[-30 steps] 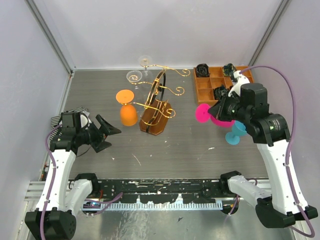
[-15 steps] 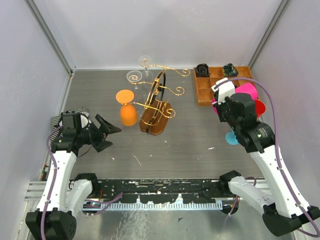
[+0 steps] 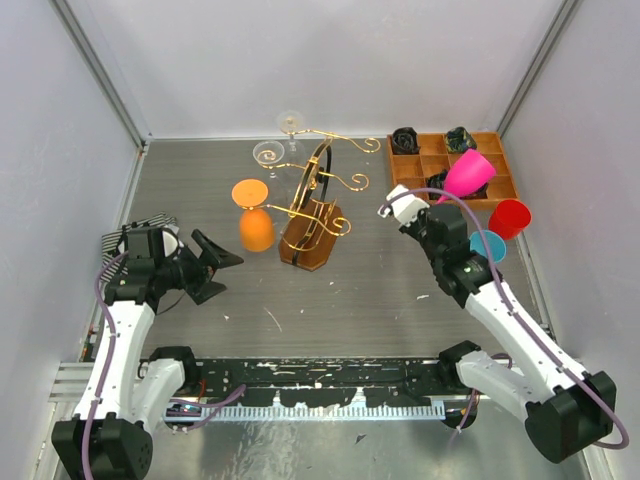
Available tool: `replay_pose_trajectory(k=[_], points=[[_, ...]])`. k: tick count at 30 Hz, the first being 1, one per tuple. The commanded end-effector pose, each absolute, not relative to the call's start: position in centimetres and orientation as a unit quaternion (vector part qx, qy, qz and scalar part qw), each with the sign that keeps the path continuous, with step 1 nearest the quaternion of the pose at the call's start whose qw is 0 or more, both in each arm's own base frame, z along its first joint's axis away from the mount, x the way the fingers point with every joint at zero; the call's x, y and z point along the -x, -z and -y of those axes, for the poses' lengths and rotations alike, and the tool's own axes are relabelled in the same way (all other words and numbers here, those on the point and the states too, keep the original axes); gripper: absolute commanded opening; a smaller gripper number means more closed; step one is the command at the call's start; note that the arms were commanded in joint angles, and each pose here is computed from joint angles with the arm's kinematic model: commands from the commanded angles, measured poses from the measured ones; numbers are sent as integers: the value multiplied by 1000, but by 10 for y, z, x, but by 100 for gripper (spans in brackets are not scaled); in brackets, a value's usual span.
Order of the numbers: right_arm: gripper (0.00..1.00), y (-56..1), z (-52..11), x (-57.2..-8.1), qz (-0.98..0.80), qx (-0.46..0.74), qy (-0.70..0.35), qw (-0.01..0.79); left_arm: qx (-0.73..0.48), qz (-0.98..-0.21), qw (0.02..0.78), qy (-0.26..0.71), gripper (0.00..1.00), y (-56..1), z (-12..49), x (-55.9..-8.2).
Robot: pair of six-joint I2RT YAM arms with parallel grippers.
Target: Take the wine glass off the wine glass rack
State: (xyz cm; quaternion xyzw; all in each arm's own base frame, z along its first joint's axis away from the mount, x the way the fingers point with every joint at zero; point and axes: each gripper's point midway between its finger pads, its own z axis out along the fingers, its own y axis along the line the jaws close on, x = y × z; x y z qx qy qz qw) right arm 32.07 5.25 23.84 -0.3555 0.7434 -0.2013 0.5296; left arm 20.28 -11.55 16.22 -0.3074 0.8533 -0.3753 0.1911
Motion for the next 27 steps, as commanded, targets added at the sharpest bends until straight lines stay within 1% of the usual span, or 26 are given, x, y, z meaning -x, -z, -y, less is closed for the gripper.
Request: replay_pose_trajectory(k=[1, 5, 10, 16, 23, 27], points=[[1, -259, -53, -344, -673, 355, 262, 593, 299, -850, 190, 390, 98, -162, 119, -204], [1, -230, -54, -351, -662, 372, 281, 586, 297, -851, 190, 390, 98, -163, 119, -205], [1, -214, -55, -361, -652, 370, 299, 590, 297, -852, 186, 390, 98, -161, 120, -205], [1, -183, -47, -365, -659, 364, 321, 575, 295, -851, 188, 392, 98, -162, 120, -205], [1, -165, -41, -382, -669, 342, 353, 557, 289, -852, 183, 397, 98, -162, 122, -201], [1, -149, -39, -381, -676, 346, 354, 546, 288, -853, 185, 395, 98, -162, 122, -199]])
